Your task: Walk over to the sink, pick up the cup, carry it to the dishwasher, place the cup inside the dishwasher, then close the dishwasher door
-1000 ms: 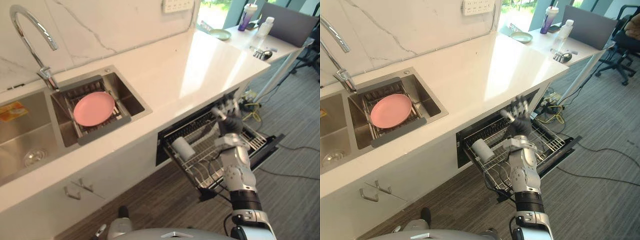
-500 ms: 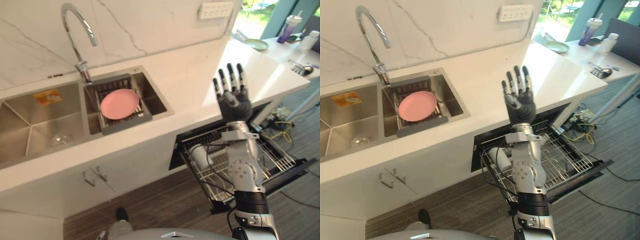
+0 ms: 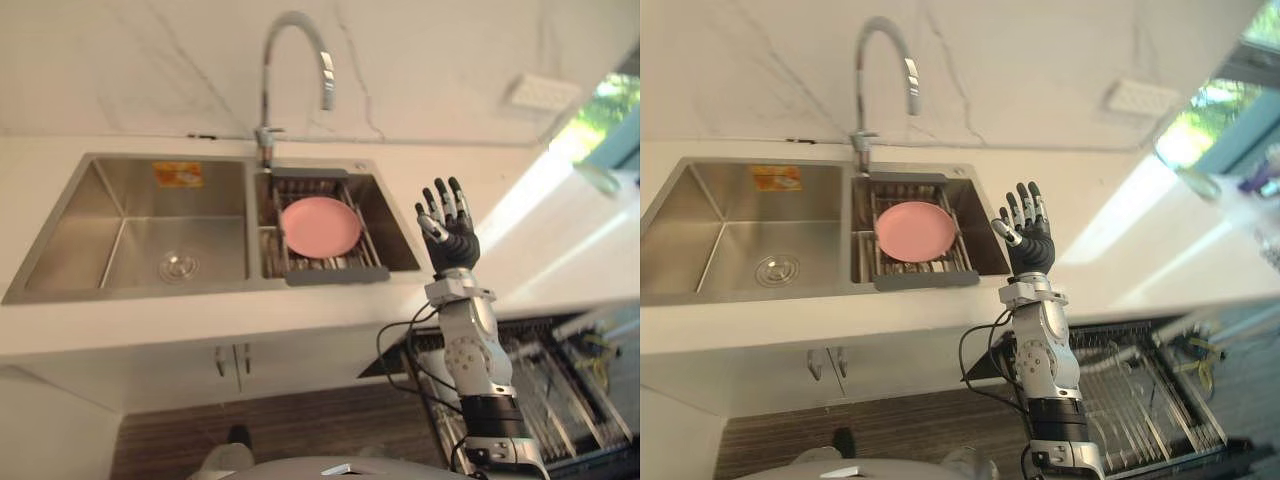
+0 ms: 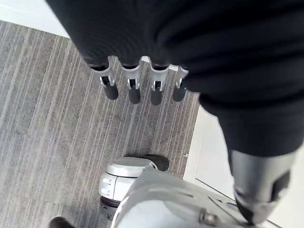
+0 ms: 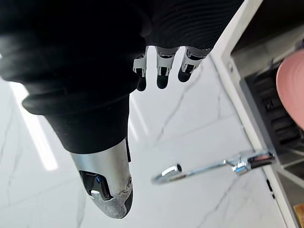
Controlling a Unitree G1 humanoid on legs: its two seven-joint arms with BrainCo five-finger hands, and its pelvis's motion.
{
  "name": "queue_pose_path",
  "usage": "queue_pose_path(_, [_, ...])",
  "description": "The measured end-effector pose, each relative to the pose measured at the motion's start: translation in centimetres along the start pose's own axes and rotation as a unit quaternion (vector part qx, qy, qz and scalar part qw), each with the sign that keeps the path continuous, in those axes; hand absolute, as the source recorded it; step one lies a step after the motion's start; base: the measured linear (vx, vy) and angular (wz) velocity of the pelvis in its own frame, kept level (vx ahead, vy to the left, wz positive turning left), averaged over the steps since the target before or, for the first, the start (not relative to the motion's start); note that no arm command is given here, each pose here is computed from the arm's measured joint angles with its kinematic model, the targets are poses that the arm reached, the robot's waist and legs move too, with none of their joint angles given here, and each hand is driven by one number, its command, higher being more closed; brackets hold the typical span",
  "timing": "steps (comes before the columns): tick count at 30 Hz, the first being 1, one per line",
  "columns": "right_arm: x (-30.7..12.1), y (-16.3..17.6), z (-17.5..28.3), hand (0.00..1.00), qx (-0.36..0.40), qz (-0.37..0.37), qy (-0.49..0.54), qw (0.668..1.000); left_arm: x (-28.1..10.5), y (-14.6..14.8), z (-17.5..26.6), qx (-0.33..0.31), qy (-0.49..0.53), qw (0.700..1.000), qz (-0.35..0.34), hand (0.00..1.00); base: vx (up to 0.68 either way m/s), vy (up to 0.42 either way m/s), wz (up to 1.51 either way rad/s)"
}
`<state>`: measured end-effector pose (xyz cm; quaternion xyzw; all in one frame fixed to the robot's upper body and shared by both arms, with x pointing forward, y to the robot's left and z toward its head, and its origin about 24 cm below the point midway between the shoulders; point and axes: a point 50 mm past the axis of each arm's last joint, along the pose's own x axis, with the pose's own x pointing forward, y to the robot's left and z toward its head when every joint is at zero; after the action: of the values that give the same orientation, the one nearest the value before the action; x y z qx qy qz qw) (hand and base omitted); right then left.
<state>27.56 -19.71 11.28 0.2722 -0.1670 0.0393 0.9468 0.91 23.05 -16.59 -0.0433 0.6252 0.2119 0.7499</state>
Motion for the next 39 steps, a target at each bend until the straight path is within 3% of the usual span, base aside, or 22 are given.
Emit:
queue_pose_path(8, [-0.9, 0.5, 0.3, 0.00, 0.010, 0.021, -0.001, 1.000, 0.0, -0.4, -0.2, 0.002, 0.009, 1.000, -0.012, 0.00, 0.14, -0.081, 0.25])
queue_pose_path(16, [-1.6, -0.8, 0.9, 0.00, -0.002, -0.008, -0.008, 1.000, 0.0, -0.5, -0.4, 0.029, 0.008, 0.999, -0.014, 0.00, 0.07, -0.049, 0.00])
queue_pose_path(18, [-2.3, -1.2, 0.5, 0.00, -0.004, -0.018, 0.004, 1.000, 0.0, -0.4, -0.4, 0.040, 0.008, 0.999, -0.012, 0.00, 0.05, 0.019, -0.04])
queue_pose_path(19, [-3.8, -2.1, 2.2, 0.00, -0.061, -0.035, -0.017, 0.997, -0.1, 0.9, -0.6, 0.102, 0.012, 0.995, 0.007, 0.00, 0.02, 0.010, -0.03])
queue_pose_path(25, [-3.8, -2.1, 2.2, 0.00, -0.060, -0.034, -0.016, 0.997, -0.1, 0.9, -0.6, 0.100, 0.013, 0.995, 0.008, 0.00, 0.00, 0.000, 0.06])
queue_pose_path(29, [-3.8, -2.0, 2.1, 0.00, -0.056, -0.024, -0.013, 0.998, -0.1, 0.8, -1.0, 0.051, 0.035, 0.998, 0.001, 0.00, 0.03, -0.006, 0.13])
queue_pose_path(32, [-3.4, -2.6, 0.3, 0.00, -0.067, -0.034, 0.045, 0.996, -0.1, 0.8, -1.4, 0.003, 0.055, 0.998, -0.004, 0.00, 0.08, -0.038, -0.25])
queue_pose_path(35, [-2.1, -3.1, -0.8, 0.00, -0.171, -0.015, 0.111, 0.979, 0.0, 0.8, -1.6, -0.018, 0.074, 0.997, -0.006, 0.00, 0.04, -0.043, -0.33])
queue_pose_path(38, [-0.3, -3.2, 1.4, 0.00, -0.343, 0.036, 0.122, 0.931, -0.1, 0.2, -1.8, -0.030, 0.086, 0.996, -0.017, 0.00, 0.04, 0.005, -0.09])
queue_pose_path(39, [0.4, -3.3, 2.5, 0.00, -0.418, 0.051, 0.121, 0.899, -0.1, 0.0, -1.9, -0.031, 0.087, 0.996, -0.020, 0.00, 0.09, 0.033, 0.09])
